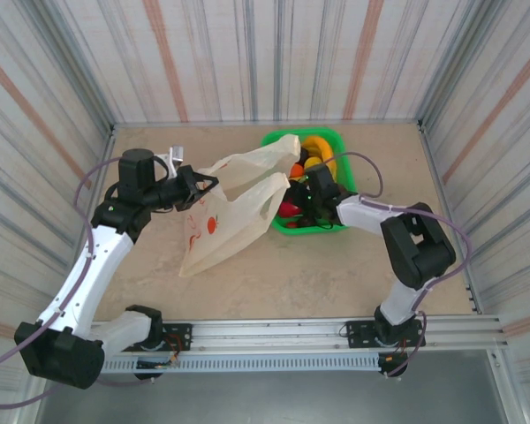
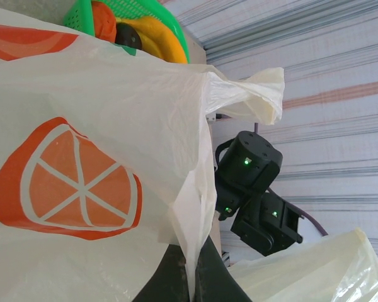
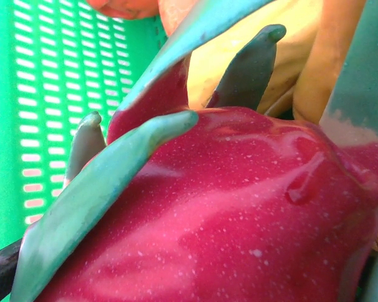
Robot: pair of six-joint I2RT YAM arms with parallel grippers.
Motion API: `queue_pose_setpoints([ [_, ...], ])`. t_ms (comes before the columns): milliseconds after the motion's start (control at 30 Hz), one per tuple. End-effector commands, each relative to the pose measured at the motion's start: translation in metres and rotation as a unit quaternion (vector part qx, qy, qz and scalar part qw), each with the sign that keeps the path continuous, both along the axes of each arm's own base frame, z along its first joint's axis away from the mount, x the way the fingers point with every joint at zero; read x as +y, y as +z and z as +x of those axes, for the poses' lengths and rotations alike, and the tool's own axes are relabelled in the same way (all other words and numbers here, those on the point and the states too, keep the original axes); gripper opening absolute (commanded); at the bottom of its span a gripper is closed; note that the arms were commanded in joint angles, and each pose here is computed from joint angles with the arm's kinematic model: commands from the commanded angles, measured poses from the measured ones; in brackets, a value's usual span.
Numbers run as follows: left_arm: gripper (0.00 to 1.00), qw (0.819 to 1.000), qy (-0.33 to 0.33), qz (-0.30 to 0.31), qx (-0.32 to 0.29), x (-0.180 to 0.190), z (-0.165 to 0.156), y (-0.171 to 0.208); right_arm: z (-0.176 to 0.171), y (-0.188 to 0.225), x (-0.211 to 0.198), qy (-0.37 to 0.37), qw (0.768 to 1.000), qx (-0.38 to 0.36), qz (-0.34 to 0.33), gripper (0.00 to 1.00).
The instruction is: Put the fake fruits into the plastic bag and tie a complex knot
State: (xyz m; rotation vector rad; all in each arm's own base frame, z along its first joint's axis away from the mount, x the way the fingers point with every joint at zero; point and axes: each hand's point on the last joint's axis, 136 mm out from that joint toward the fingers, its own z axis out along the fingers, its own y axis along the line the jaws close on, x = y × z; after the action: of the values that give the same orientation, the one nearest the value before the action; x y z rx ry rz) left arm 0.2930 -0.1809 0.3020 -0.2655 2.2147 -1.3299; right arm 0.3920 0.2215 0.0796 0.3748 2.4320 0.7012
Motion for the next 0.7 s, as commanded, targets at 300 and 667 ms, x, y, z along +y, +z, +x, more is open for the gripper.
queue_pose_setpoints([
  [300, 0.0, 1.0, 0.0, 0.003, -0.009, 0.004, -0.003, 0.003, -0.003, 0.076, -0.055, -0.011, 0.997, -0.076, 0.019, 0.65],
  [667, 0.0, 1.0, -0.001, 0.003, -0.006, 0.003, -0.002, 0.001, -0.03, 0.129, -0.106, -0.026, 0.992, -0.124, -0.011, 0.65],
])
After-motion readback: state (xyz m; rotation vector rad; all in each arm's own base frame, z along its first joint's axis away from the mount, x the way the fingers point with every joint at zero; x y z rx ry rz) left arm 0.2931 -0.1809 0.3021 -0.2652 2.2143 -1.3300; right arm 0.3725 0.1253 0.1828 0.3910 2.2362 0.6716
